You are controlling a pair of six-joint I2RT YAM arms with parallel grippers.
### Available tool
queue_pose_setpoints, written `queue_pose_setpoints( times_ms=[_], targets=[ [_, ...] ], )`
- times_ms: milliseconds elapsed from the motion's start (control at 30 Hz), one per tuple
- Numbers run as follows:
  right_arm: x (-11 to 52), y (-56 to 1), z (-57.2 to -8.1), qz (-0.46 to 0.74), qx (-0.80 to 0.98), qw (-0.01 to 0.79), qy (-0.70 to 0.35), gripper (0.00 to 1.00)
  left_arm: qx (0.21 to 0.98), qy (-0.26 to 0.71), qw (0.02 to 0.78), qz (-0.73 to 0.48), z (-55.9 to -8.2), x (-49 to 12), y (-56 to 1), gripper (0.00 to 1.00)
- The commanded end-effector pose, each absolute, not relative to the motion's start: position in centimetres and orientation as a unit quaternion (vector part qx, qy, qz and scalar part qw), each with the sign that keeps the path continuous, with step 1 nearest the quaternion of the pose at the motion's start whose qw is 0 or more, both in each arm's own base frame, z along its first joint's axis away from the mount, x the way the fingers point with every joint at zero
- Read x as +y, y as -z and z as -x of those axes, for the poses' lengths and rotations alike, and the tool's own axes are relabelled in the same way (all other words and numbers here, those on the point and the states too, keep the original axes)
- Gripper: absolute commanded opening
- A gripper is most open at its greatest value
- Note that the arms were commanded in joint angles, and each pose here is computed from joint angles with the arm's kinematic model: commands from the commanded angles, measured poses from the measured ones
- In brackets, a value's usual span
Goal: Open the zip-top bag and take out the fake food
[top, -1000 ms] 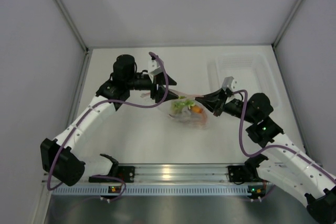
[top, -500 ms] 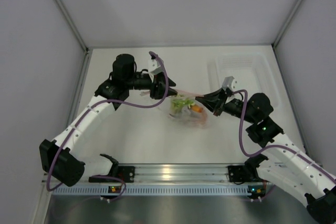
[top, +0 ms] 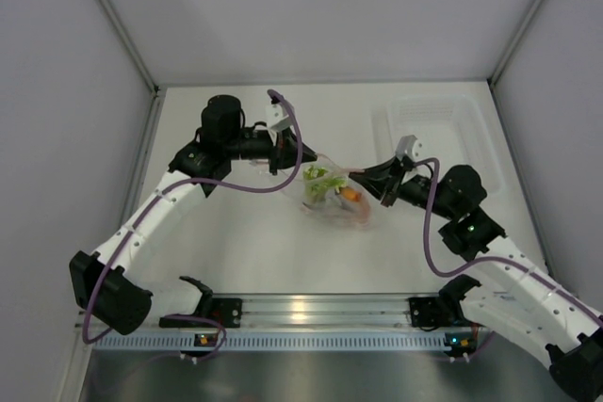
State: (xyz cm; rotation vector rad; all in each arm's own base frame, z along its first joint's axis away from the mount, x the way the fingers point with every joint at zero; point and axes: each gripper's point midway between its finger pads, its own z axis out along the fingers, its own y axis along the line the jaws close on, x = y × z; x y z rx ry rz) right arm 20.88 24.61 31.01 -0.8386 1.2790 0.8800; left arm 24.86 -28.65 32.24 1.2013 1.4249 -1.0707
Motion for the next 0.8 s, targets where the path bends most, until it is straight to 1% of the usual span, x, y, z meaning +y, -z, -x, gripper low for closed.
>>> queue_pose_setpoints(
  times_ms=[0,167,300,333,367,400,467,500,533,600,633,733,767],
  targets=[
    [24.4,-33.4,-21.7,0.358,0.537,0.665,-0.376,0.0,0.569,0.418,0.515,-0.486,-25.2,-28.7,-35.2,0.0],
    [24.4,-34.2,-22.1,0.352,0.538,0.67,-0.371,0.0,0.599,0.374,0.543,-0.455,-26.8,-28.7,-35.5,0.0],
    [23.6,-34.5,-24.4,0.298,0.576,0.677,-0.349,0.01,0.64,0.328,0.573,-0.394,-29.5,-28.0,-36.2,0.0],
    [23.4,-34.5,-25.0,0.279,0.586,0.678,-0.345,0.17,0.647,0.32,0.579,-0.378,-30.0,-27.9,-36.5,0.0],
    [22.9,-34.9,-25.6,0.247,0.605,0.673,-0.345,0.27,0.664,0.304,0.589,-0.347,-31.2,-27.4,-36.7,0.0],
    [22.0,-34.8,-26.9,0.207,0.624,0.679,-0.326,0.29,0.668,0.299,0.593,-0.335,-31.5,-27.2,-37.0,0.0],
    [21.3,-35.1,-27.5,0.165,0.646,0.671,-0.324,0.32,0.686,0.279,0.605,-0.293,-32.9,-26.4,-37.2,0.0],
    [20.8,-35.0,-28.2,0.138,0.66,0.669,-0.313,0.44,0.685,0.271,0.612,-0.285,-33.2,-26.2,-37.7,0.0],
    [20.6,-35.9,-28.3,0.114,0.661,0.668,-0.322,0.5,0.694,0.273,0.613,-0.263,-33.6,-26.0,-37.9,0.0],
    [19.7,-35.3,-29.2,0.063,0.686,0.655,-0.311,0.55,0.706,0.263,0.625,-0.206,-34.6,-24.9,-38.9,0.0],
    [19.8,-35.8,-29.2,0.034,0.687,0.646,-0.331,0.57,0.706,0.262,0.631,-0.188,-34.6,-24.5,-39.5,0.0],
    [21.0,-35.3,-29.4,-0.008,0.698,0.608,-0.379,0.58,0.714,0.275,0.633,-0.121,-35.0,-23.7,-40.4,0.0],
    [21.7,-35.3,-29.3,-0.045,0.696,0.58,-0.42,0.57,0.718,0.281,0.631,-0.085,-35.3,-23.3,-40.6,0.0]
  ],
)
